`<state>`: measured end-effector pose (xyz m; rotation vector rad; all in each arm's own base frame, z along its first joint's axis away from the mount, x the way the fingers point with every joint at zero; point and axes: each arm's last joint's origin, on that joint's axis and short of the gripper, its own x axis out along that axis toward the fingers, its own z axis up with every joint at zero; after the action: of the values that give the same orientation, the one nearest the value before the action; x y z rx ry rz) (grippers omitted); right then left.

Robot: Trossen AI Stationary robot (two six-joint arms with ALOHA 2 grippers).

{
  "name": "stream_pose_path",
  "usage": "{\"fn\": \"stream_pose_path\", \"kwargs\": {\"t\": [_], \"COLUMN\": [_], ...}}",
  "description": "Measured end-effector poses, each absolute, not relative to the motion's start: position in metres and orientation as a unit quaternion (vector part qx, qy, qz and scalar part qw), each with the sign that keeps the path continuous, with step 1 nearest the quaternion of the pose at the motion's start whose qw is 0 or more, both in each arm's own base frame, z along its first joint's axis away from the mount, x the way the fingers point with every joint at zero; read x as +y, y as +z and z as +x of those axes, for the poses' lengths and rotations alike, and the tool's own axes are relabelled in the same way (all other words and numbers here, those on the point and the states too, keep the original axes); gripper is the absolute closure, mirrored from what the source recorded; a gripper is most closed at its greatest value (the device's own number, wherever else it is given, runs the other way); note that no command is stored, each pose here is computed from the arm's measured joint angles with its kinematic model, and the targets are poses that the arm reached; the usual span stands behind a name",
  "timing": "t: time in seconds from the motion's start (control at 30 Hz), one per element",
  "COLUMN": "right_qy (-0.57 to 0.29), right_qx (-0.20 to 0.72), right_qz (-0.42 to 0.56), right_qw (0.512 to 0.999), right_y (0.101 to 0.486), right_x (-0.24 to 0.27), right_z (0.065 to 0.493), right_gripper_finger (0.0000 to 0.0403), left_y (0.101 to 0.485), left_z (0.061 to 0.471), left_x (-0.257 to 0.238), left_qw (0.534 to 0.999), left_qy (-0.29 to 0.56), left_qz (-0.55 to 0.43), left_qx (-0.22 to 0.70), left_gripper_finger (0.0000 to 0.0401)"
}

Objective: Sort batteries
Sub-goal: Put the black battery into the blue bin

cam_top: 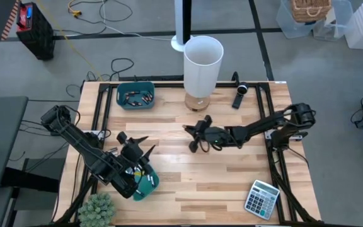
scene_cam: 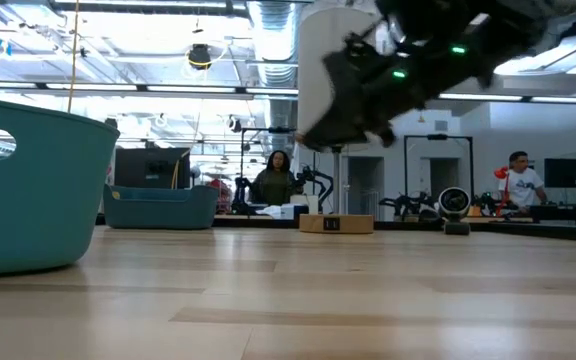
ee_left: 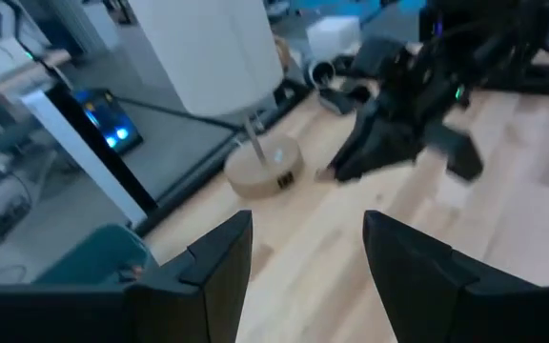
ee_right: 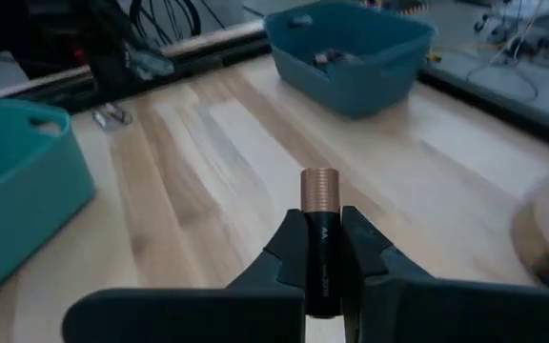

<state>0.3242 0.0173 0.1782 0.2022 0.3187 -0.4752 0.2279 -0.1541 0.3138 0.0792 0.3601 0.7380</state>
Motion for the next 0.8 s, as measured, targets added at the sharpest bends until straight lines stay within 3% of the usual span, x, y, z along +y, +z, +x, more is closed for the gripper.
{"fn": "stream_pose_path", "kwargs": {"t": [0.4, 0.8], "right_qy": [-0.217, -0.266], "right_qx": [0.12, 0.134], "right_qz": [0.016, -0.012], "right_qw": [0.969, 0.955], "right_y": [0.201, 0.215], "right_x": [0.0, -0.076], "right_z": [0.434, 0.534], "right_gripper_finger": [0.0377, 0.0377], "left_y": [0.319, 0.318], "left_z": [0.226, 0.204], "left_x": [-0.153, -0.155], "left_qw": [0.909, 0.916], "left_qy": [0.396, 0.38], "left_qz": [0.086, 0.09], "left_qx": [0.099, 0.09], "left_gripper_finger": [0.0205, 0.0205]}}
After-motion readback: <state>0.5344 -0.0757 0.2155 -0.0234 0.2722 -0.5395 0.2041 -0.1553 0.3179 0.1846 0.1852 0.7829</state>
